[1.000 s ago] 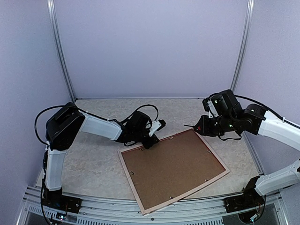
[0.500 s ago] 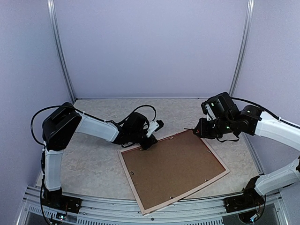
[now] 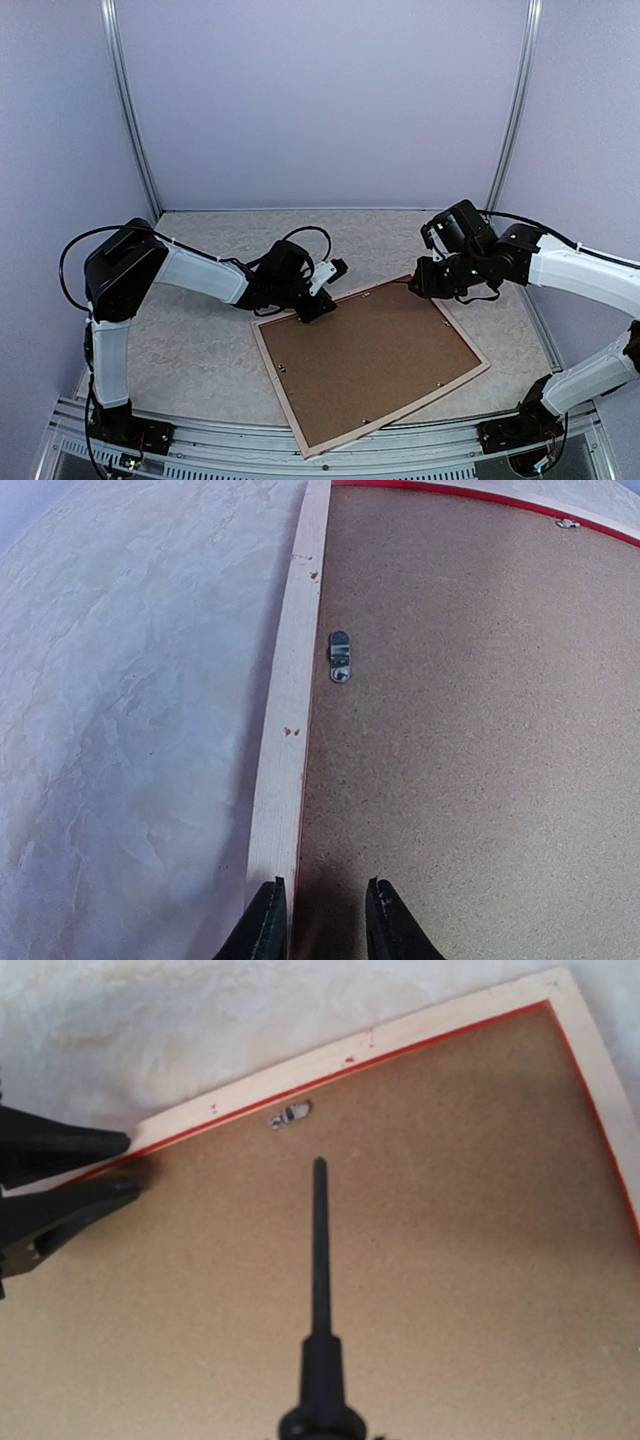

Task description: Take the photo out of the frame

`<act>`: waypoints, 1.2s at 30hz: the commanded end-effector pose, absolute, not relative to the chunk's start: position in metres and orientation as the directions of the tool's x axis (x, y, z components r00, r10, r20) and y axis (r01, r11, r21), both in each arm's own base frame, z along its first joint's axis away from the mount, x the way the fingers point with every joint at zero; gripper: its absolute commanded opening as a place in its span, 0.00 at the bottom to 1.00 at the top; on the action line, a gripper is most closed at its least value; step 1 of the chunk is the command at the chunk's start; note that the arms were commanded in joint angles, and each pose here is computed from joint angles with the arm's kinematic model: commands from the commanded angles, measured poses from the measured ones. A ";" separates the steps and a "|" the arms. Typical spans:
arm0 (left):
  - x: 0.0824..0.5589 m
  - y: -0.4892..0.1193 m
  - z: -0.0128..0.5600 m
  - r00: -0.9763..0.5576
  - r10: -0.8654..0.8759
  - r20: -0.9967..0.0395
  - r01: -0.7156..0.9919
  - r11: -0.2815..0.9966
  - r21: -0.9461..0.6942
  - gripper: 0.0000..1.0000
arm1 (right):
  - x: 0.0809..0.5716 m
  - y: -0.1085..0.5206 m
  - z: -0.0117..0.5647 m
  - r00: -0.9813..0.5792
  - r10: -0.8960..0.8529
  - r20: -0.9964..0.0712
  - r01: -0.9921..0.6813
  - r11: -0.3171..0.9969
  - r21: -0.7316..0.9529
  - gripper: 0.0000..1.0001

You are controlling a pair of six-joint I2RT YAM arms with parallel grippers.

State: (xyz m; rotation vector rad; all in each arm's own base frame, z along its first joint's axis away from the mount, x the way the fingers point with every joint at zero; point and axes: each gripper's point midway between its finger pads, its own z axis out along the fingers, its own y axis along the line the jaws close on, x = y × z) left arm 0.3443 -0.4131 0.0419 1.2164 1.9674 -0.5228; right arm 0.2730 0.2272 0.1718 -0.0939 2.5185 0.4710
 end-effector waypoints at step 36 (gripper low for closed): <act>0.368 -0.381 0.030 -0.349 0.573 -0.742 0.835 0.549 0.032 0.45 | 0.239 0.120 0.094 -0.926 0.129 -0.355 0.120 0.992 0.049 0.00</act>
